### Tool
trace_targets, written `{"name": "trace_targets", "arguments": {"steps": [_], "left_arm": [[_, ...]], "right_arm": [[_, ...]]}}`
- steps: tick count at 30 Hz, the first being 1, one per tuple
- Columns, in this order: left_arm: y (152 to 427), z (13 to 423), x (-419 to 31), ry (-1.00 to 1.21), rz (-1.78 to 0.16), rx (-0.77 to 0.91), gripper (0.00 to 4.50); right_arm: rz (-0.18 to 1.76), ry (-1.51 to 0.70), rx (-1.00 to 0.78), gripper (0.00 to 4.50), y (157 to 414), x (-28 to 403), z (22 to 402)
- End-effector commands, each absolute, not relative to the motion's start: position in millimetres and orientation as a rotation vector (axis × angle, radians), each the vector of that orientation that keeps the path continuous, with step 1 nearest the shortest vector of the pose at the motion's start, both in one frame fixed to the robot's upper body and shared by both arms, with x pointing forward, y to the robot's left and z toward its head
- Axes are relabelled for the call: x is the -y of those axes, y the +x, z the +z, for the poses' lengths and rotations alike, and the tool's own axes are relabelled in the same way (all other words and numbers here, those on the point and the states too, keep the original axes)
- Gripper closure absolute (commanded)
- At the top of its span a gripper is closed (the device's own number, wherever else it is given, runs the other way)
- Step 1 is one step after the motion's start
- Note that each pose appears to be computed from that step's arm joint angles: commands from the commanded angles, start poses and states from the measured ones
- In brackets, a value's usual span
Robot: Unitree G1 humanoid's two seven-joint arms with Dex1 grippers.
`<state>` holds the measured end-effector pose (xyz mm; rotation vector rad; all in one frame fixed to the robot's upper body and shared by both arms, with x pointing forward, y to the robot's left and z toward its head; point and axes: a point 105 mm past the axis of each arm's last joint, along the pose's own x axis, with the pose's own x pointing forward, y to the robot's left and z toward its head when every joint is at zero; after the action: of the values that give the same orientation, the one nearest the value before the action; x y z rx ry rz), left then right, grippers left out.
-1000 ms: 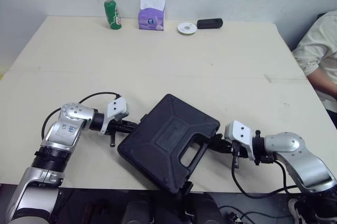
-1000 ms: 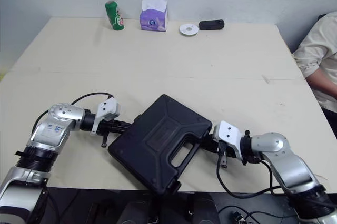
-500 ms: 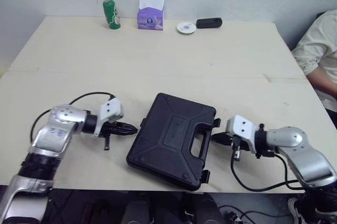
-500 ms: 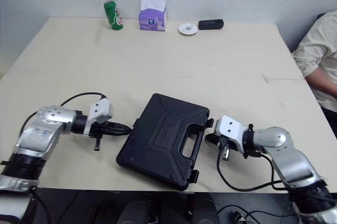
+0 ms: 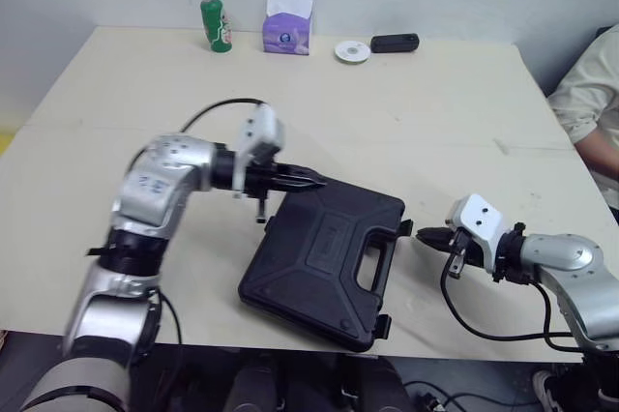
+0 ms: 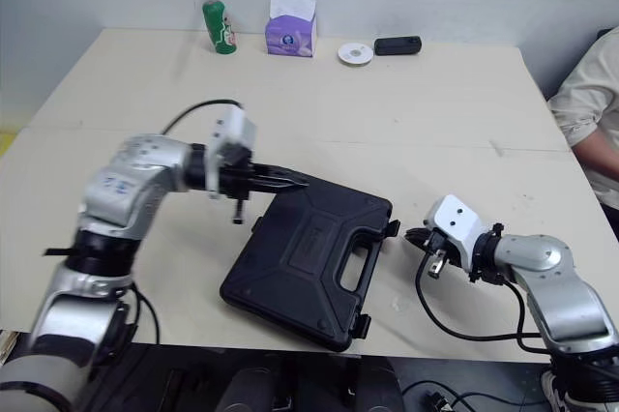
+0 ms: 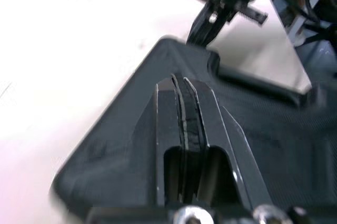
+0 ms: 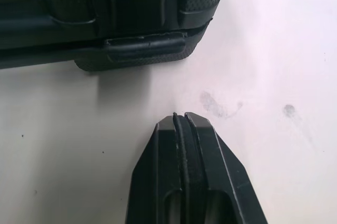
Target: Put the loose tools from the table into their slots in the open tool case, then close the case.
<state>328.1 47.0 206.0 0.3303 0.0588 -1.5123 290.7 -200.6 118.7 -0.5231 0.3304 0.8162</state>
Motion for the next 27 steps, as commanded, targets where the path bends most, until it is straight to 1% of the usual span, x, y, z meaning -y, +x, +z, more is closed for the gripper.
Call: {"name": "trace_targets", "arguments": {"steps": [1, 4, 10, 14, 17, 21, 27], "left_arm": [[334.7, 204.4, -30.1, 0.369, -1.549, -0.032, 4.41], [339.3, 191.9, -10.8, 0.395, -1.595, -0.048, 4.41], [342.6, 183.1, 7.9, 0.412, -1.637, -0.052, 4.41], [348.3, 168.9, 18.9, 0.485, -1.610, -0.106, 4.41], [346.6, 156.1, 22.2, 0.543, -1.626, -0.155, 4.41], [348.2, 132.8, 23.3, 0.692, -1.613, -0.214, 4.41], [345.4, 108.5, 15.2, 0.792, -1.630, -0.283, 4.41]], "right_arm": [[0.800, -0.522, -0.282, 4.50, 292.5, 198.2, 130.2], [0.796, -0.505, -0.265, 4.50, 291.4, 193.8, 133.8], [0.782, -0.472, -0.259, 4.50, 290.4, 190.3, 135.5], [0.775, -0.463, -0.258, 4.50, 290.1, 188.4, 133.9], [0.774, -0.455, -0.256, 4.50, 289.4, 186.8, 132.7], [0.779, -0.444, -0.248, 4.50, 288.0, 184.8, 133.8], [0.803, -0.419, -0.218, 4.50, 285.4, 176.7, 140.6]]}}
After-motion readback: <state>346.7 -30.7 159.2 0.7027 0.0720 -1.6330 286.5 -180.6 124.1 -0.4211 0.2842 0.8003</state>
